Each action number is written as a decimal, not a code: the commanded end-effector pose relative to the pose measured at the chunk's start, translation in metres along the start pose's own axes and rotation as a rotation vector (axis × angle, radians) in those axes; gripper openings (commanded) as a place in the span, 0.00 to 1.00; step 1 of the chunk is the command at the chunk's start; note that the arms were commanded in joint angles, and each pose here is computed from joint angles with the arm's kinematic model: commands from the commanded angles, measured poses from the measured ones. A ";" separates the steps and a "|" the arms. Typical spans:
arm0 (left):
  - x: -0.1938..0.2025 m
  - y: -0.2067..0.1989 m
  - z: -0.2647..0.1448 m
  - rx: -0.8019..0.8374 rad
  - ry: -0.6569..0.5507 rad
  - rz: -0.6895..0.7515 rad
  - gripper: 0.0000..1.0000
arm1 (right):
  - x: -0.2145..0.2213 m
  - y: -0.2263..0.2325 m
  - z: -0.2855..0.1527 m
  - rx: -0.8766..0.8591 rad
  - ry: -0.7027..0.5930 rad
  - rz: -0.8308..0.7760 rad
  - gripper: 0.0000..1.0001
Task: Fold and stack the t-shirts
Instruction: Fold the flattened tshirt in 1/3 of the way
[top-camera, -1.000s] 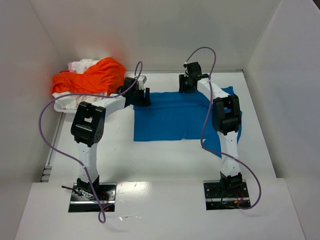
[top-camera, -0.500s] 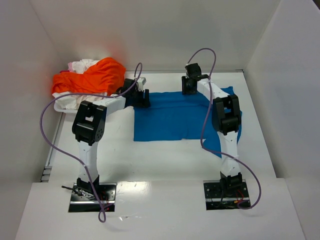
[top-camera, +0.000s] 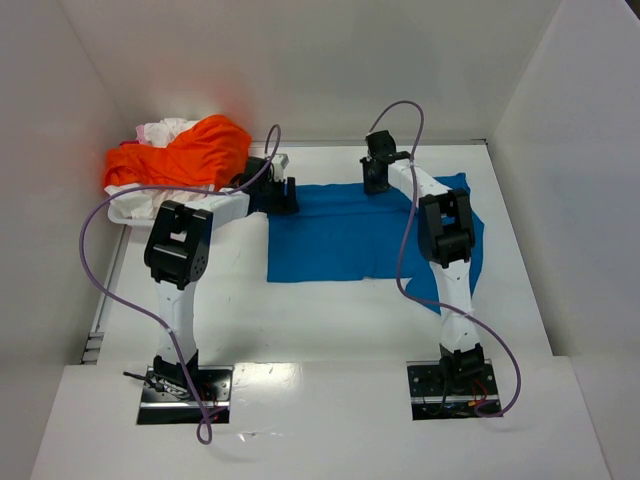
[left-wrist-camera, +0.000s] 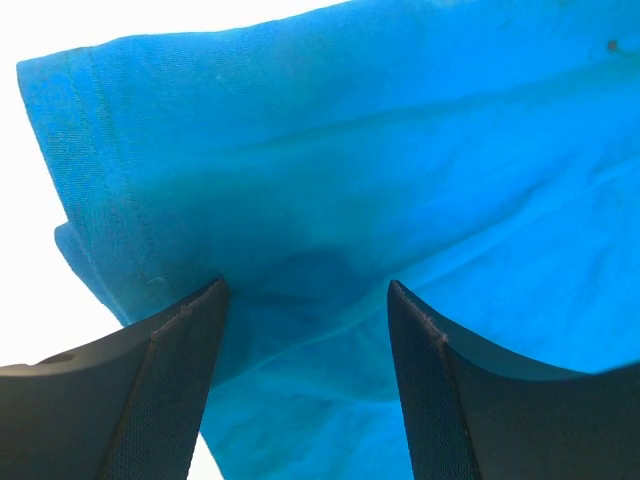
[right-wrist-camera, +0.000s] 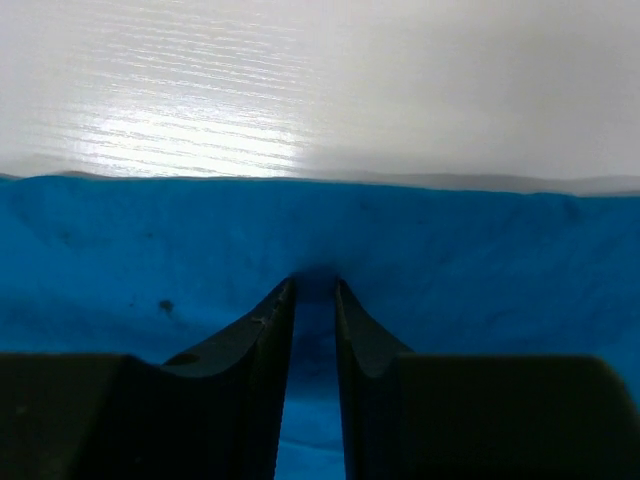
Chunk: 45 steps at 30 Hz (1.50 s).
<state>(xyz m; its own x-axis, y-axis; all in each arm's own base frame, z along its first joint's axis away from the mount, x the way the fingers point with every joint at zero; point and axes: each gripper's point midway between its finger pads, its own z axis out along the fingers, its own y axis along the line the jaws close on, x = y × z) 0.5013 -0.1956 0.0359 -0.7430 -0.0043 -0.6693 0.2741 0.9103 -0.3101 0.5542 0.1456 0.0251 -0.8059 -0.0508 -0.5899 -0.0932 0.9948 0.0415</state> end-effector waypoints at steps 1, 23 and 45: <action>-0.009 0.005 0.006 -0.001 -0.022 -0.011 0.73 | -0.011 0.004 -0.001 0.007 -0.018 -0.017 0.27; -0.001 0.009 0.008 0.007 -0.003 -0.041 0.73 | -0.027 0.009 0.000 -0.002 -0.028 0.011 0.49; 0.004 0.013 0.009 0.006 0.013 -0.061 0.72 | -0.008 0.001 0.010 0.037 0.006 0.027 0.00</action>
<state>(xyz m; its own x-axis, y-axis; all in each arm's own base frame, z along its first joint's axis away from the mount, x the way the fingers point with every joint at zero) 0.5055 -0.1926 0.0353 -0.7479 -0.0417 -0.6625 0.2541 0.9040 -0.3437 0.5648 0.1484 0.0236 -0.8162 -0.0289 -0.5771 -0.0698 0.9964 0.0488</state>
